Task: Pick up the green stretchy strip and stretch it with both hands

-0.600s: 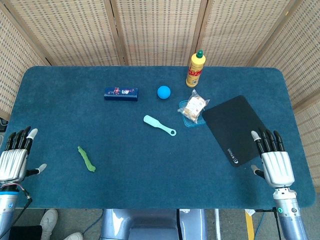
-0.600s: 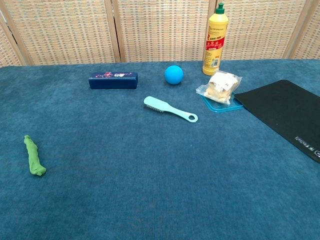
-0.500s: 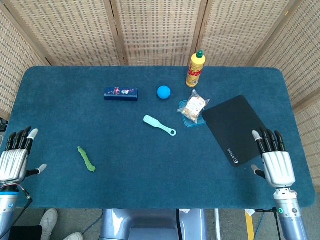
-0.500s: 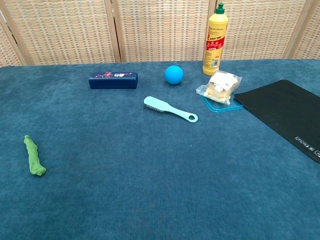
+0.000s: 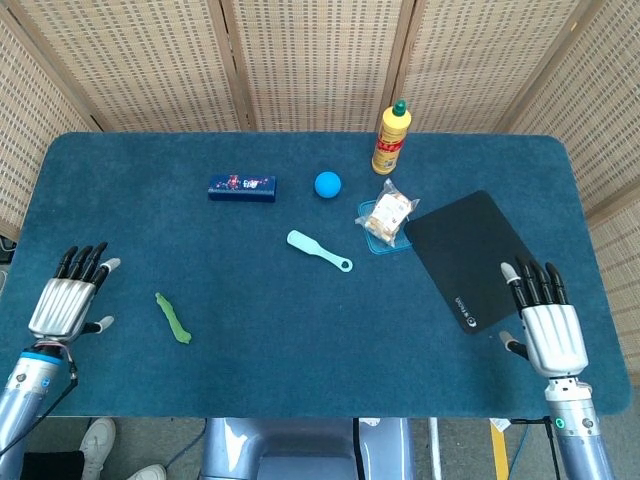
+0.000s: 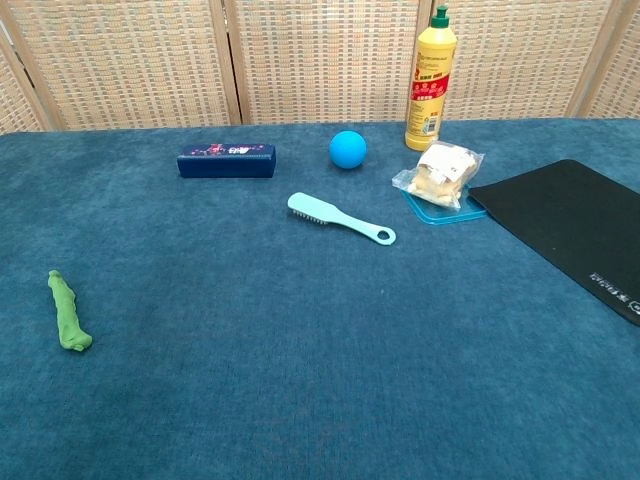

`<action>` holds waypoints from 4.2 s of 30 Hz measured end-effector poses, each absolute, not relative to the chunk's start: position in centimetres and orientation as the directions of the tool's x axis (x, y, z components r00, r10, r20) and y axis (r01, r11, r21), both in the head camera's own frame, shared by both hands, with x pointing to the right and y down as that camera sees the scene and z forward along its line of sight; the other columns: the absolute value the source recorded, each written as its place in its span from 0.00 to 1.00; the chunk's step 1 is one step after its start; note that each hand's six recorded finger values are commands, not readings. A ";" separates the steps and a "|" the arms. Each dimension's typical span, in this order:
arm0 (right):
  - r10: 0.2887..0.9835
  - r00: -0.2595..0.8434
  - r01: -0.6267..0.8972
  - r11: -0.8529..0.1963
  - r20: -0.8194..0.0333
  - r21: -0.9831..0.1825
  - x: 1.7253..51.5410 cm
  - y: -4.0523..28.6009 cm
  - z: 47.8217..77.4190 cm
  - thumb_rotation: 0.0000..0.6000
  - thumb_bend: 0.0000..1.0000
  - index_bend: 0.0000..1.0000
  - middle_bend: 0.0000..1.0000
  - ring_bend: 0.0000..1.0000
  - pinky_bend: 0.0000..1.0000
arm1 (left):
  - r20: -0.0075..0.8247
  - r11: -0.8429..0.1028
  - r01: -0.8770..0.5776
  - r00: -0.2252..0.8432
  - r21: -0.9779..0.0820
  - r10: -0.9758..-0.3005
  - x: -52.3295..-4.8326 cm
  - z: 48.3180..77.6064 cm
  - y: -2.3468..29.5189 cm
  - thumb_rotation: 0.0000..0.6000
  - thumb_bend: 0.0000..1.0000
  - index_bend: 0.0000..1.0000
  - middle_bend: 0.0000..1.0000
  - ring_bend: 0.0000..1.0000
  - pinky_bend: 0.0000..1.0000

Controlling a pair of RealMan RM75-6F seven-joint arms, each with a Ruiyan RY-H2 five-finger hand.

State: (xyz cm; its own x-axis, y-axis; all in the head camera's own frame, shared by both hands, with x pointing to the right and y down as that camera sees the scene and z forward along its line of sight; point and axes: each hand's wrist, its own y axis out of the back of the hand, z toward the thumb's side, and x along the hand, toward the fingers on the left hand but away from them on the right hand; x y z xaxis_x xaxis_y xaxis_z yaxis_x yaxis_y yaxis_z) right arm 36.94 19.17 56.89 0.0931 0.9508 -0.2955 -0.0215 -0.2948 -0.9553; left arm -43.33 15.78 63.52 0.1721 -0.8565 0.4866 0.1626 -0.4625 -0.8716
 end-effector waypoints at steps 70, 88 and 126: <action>0.944 0.087 -0.016 -0.319 -0.319 -0.948 37.0 19.0 57.4 1.00 0.00 0.00 0.00 0.00 0.00 | 0.600 -0.472 0.371 0.481 -0.800 -0.639 -37.6 74.1 14.9 1.00 0.42 0.65 0.00 0.00 0.00; 0.944 0.095 -0.006 -0.318 -0.317 -0.948 36.9 19.0 57.2 1.00 0.00 0.00 0.00 0.00 0.00 | 0.566 -0.479 0.301 0.460 -0.824 -0.684 -37.9 72.7 14.1 1.00 0.50 0.82 0.00 0.00 0.00; 0.835 0.489 0.177 -0.377 -0.251 -0.909 30.2 13.8 54.5 1.00 0.11 0.38 0.03 0.00 0.00 | 0.416 -0.678 -0.698 0.559 -0.232 -0.717 -17.9 68.8 10.9 1.00 0.53 0.84 0.00 0.00 0.00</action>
State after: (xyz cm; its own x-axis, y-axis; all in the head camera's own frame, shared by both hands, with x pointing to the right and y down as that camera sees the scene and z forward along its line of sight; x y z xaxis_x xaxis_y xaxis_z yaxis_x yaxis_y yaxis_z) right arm 30.22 13.80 54.49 0.4888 0.8354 -0.2515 0.1775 -0.3774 -0.9089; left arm -17.87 10.92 68.81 0.5589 -0.7174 0.4159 -0.6977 -0.6779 -0.2317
